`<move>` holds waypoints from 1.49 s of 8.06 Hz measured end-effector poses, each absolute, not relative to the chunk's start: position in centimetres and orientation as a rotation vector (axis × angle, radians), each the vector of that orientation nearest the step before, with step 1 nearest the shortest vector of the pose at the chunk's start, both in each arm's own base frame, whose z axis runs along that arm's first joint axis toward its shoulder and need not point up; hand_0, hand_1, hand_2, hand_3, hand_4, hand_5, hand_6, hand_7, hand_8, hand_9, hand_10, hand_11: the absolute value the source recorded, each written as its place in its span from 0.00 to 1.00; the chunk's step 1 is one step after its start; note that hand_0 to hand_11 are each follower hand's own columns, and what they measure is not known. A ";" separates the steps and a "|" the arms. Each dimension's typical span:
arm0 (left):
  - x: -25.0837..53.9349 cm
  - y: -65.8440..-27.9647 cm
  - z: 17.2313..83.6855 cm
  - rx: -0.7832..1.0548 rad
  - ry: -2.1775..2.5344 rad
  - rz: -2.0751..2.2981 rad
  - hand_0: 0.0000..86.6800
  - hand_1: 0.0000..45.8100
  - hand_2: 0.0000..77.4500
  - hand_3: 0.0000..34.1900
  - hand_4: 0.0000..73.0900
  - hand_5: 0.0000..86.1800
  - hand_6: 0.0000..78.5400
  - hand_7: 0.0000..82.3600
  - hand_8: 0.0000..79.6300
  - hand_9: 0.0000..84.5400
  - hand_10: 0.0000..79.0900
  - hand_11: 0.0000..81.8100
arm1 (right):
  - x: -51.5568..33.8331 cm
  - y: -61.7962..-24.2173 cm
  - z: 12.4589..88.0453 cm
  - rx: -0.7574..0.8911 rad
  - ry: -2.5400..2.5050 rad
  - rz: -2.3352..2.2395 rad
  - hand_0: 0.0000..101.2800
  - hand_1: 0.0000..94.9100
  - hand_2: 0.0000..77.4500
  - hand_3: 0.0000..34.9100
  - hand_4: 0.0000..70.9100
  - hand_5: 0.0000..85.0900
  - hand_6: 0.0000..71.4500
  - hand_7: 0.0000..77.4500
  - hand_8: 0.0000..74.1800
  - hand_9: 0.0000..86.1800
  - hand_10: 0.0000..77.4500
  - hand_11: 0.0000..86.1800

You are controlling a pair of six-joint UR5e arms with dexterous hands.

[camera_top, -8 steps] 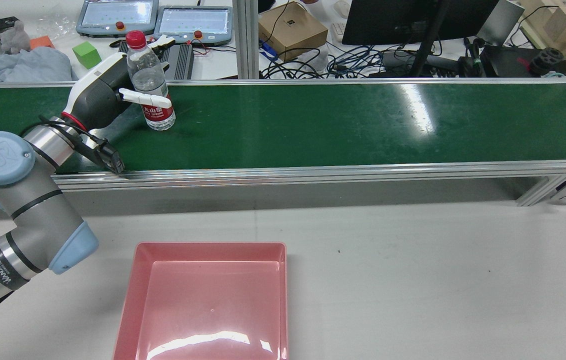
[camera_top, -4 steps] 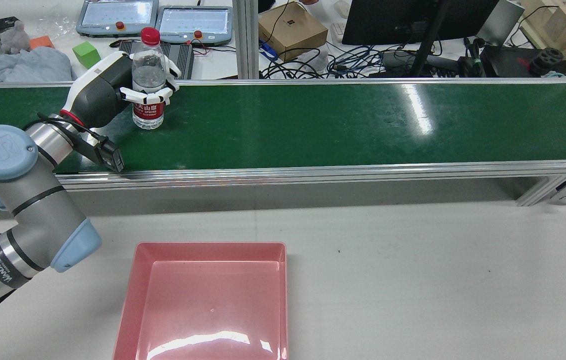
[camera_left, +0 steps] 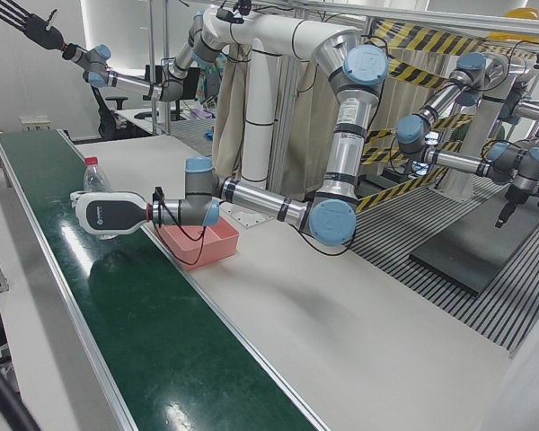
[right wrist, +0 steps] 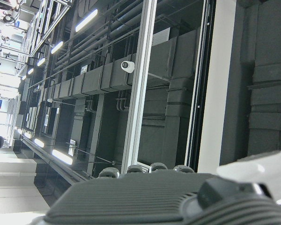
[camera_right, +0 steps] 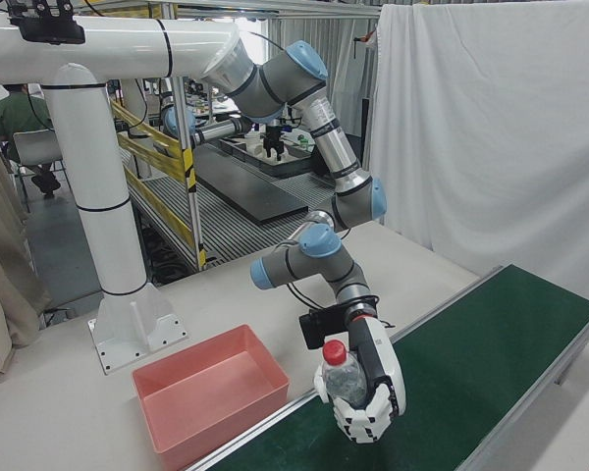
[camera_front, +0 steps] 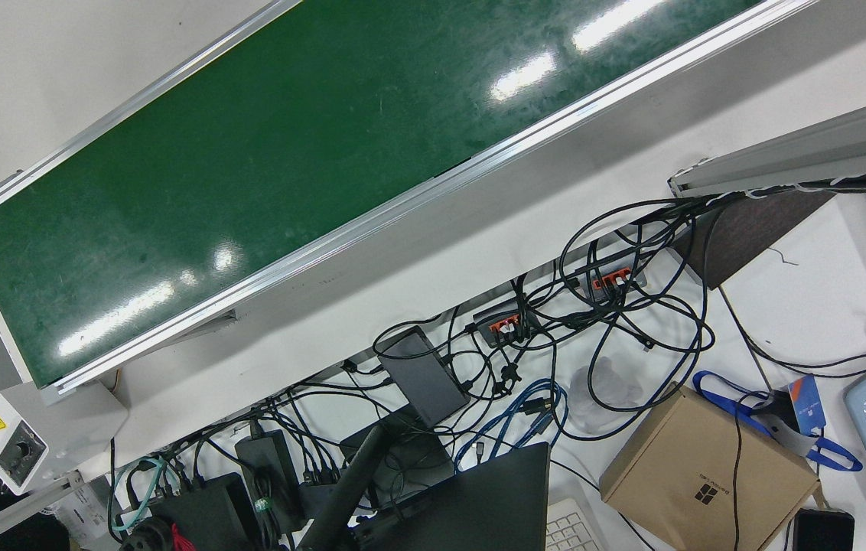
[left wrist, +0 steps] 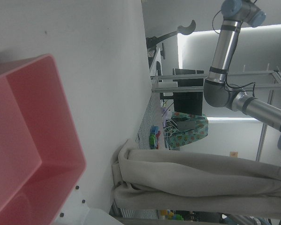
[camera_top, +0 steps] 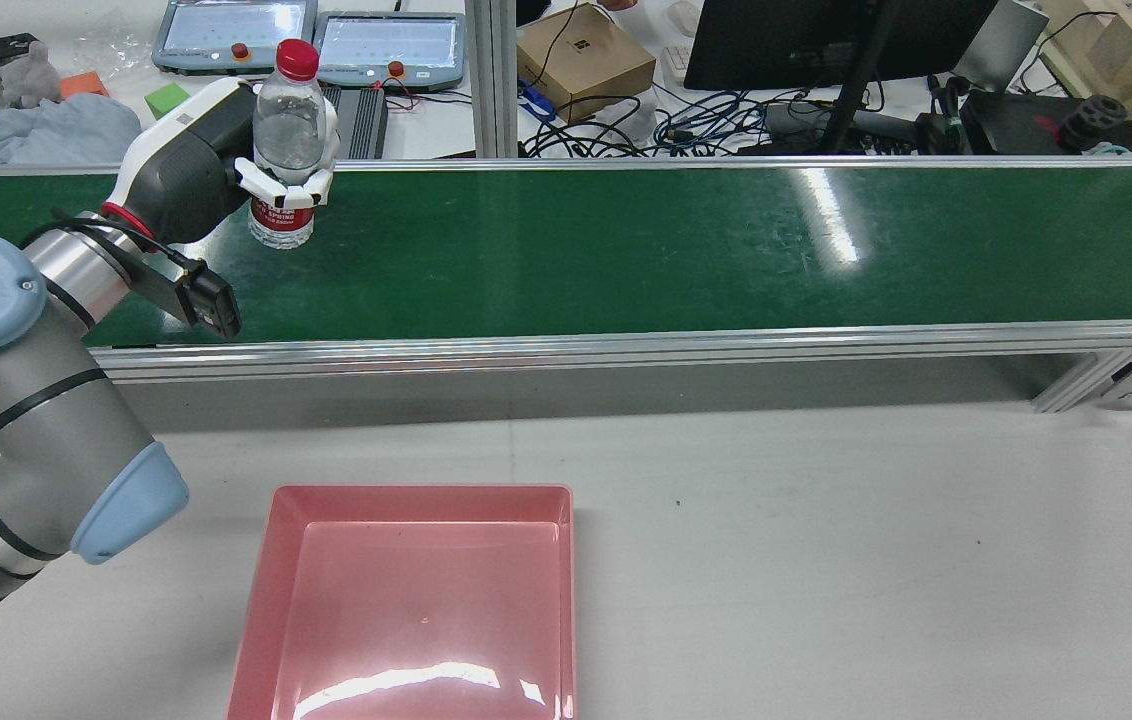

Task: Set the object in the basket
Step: 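Lift the bottle off the belt and carry it over the pink tray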

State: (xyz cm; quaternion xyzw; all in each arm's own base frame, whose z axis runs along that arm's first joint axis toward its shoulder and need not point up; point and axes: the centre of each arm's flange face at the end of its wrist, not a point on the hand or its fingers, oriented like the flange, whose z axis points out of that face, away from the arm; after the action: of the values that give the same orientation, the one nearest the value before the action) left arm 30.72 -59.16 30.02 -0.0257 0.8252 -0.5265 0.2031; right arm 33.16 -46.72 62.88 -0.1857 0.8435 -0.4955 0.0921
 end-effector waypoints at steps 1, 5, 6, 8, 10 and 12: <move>29.8 -57.1 27.7 -0.095 2.328 -1.439 0.84 0.23 0.70 0.00 0.68 0.67 0.84 0.62 0.82 0.61 0.66 0.65 | 33.2 -46.7 62.9 -0.552 2.505 -1.472 0.00 0.00 0.01 0.00 0.01 0.00 0.00 0.01 0.00 0.00 0.01 0.00; 31.0 -46.7 25.1 -0.274 2.311 -1.331 0.80 0.20 0.72 0.00 0.69 0.67 0.84 0.62 0.83 0.61 0.66 0.65 | 33.2 -46.7 62.9 -0.551 2.505 -1.472 0.00 0.00 0.01 0.00 0.01 0.00 0.00 0.01 0.00 0.00 0.00 0.00; 32.4 -44.8 25.1 -0.323 2.293 -1.308 0.80 0.20 0.72 0.00 0.69 0.67 0.84 0.62 0.83 0.61 0.66 0.65 | 33.2 -46.7 62.9 -0.551 2.505 -1.472 0.00 0.00 0.01 0.00 0.01 0.00 0.00 0.01 0.00 0.00 0.01 0.00; 35.9 -40.9 25.1 -0.429 2.255 -1.255 0.74 0.20 0.72 0.00 0.69 0.67 0.86 0.60 0.84 0.61 0.66 0.65 | 33.2 -46.7 62.9 -0.551 2.505 -1.472 0.00 0.00 0.01 0.01 0.01 0.00 0.00 0.01 0.00 0.00 0.01 0.00; 36.7 -37.8 26.0 -0.488 2.230 -1.227 0.74 0.20 0.72 0.00 0.69 0.67 0.79 0.58 0.79 0.62 0.66 0.65 | 33.2 -46.7 62.9 -0.551 2.505 -1.472 0.00 0.00 0.01 0.00 0.01 0.00 0.00 0.01 0.00 0.00 0.01 0.00; 37.3 -34.2 28.1 -0.545 2.181 -1.200 0.74 0.30 0.63 0.00 0.69 0.67 0.65 0.49 0.72 0.67 0.65 0.65 | 33.2 -46.7 62.9 -0.551 2.505 -1.472 0.00 0.00 0.01 0.00 0.01 0.00 0.00 0.01 0.00 0.00 0.00 0.00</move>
State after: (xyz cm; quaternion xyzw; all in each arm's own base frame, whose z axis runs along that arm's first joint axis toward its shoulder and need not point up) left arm 37.34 -34.17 28.07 -0.2044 0.8185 -0.4505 0.2920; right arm 33.16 -46.72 62.88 -0.1857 0.8435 -0.4955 0.0921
